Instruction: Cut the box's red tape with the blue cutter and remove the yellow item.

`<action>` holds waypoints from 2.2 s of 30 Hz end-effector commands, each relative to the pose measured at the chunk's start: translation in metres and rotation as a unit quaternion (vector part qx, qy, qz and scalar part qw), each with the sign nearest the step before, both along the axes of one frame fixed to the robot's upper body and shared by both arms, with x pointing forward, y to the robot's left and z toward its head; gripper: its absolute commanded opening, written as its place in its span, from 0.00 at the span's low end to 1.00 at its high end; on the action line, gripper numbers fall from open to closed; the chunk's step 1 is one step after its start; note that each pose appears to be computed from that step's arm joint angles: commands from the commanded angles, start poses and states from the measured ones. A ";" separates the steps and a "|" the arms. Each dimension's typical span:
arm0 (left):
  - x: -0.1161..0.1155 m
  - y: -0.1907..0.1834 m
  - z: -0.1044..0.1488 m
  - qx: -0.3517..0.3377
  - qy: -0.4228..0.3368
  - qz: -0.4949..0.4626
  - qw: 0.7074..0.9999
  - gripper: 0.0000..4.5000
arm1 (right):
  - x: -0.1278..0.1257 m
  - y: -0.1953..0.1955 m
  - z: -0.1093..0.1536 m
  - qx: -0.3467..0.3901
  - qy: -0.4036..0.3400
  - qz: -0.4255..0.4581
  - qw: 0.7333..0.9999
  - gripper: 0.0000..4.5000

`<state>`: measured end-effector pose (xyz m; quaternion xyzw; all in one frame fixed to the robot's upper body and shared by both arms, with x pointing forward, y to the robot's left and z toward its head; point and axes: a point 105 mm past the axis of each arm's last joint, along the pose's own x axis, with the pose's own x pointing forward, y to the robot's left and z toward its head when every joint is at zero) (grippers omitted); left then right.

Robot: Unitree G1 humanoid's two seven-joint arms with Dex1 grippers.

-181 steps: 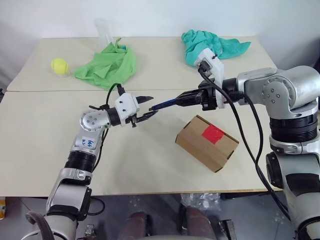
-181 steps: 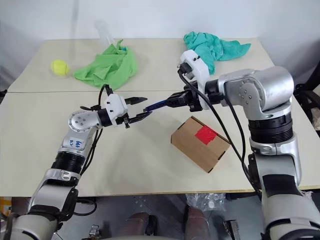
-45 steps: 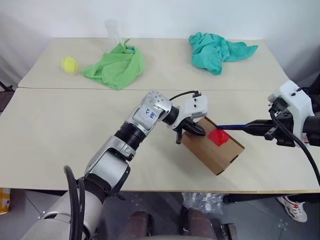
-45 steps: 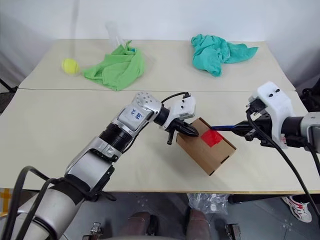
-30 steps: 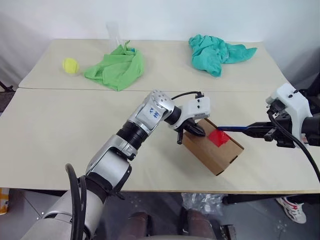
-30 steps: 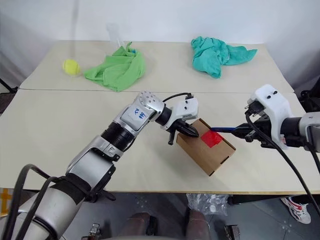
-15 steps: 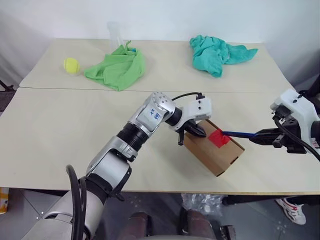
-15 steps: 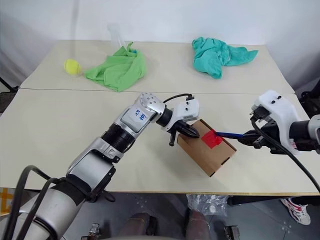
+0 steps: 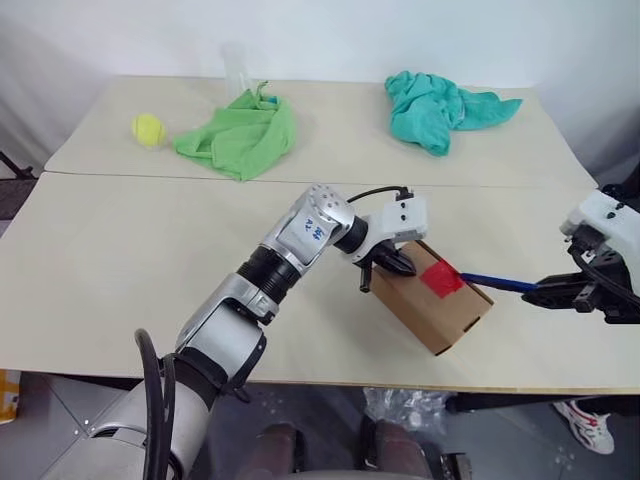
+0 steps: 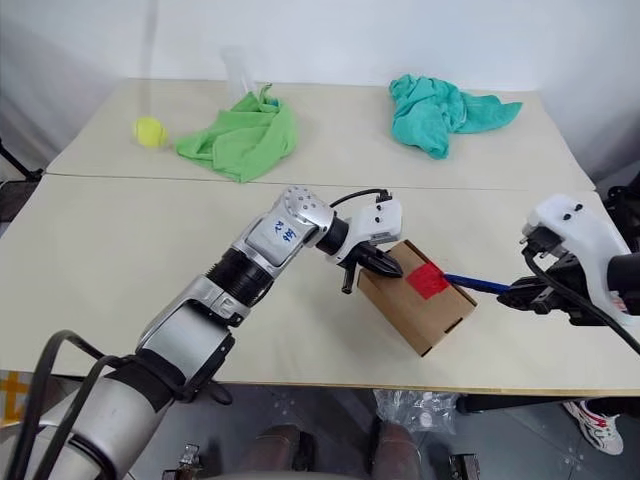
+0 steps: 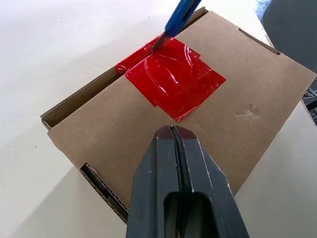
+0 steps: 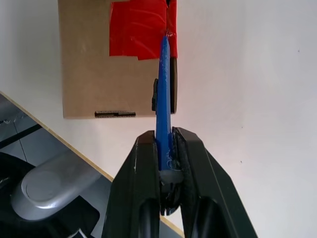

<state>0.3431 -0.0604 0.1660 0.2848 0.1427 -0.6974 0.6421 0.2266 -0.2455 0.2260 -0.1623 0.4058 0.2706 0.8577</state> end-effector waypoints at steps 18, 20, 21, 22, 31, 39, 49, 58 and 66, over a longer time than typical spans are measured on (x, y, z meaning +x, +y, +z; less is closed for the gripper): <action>0.013 0.016 -0.033 0.063 0.016 0.047 0.997 0.00 | -0.019 -0.003 0.015 0.014 0.001 0.001 1.000 0.03; 0.013 0.015 -0.034 0.064 0.015 0.045 0.997 0.00 | -0.022 -0.004 0.020 0.021 -0.014 -0.002 1.000 0.03; 0.013 0.015 -0.033 0.064 0.015 0.044 0.997 0.00 | -0.023 -0.004 0.022 0.024 -0.020 -0.003 1.000 0.03; 0.013 0.014 -0.033 0.065 0.015 0.043 0.997 0.00 | -0.023 -0.007 0.024 0.028 -0.029 -0.008 0.999 0.03; 0.014 0.011 -0.032 0.064 0.010 0.034 0.997 0.00 | -0.015 -0.022 0.055 0.083 -0.182 -0.054 0.978 0.03; 0.012 0.004 -0.028 0.056 0.003 0.019 0.998 0.00 | 0.020 -0.080 -0.013 0.050 -0.306 -0.192 0.931 0.03; 0.014 0.005 -0.024 0.054 -0.003 0.024 0.998 0.00 | 0.023 -0.080 -0.107 0.117 -0.257 -0.234 0.930 0.40; 0.027 0.011 0.001 0.010 -0.014 0.056 0.998 0.00 | 0.014 -0.077 -0.081 0.074 -0.285 -0.207 0.933 0.99; 0.040 0.025 0.052 -0.044 -0.014 0.078 0.996 0.00 | 0.027 -0.062 -0.050 0.060 -0.283 -0.145 0.946 0.91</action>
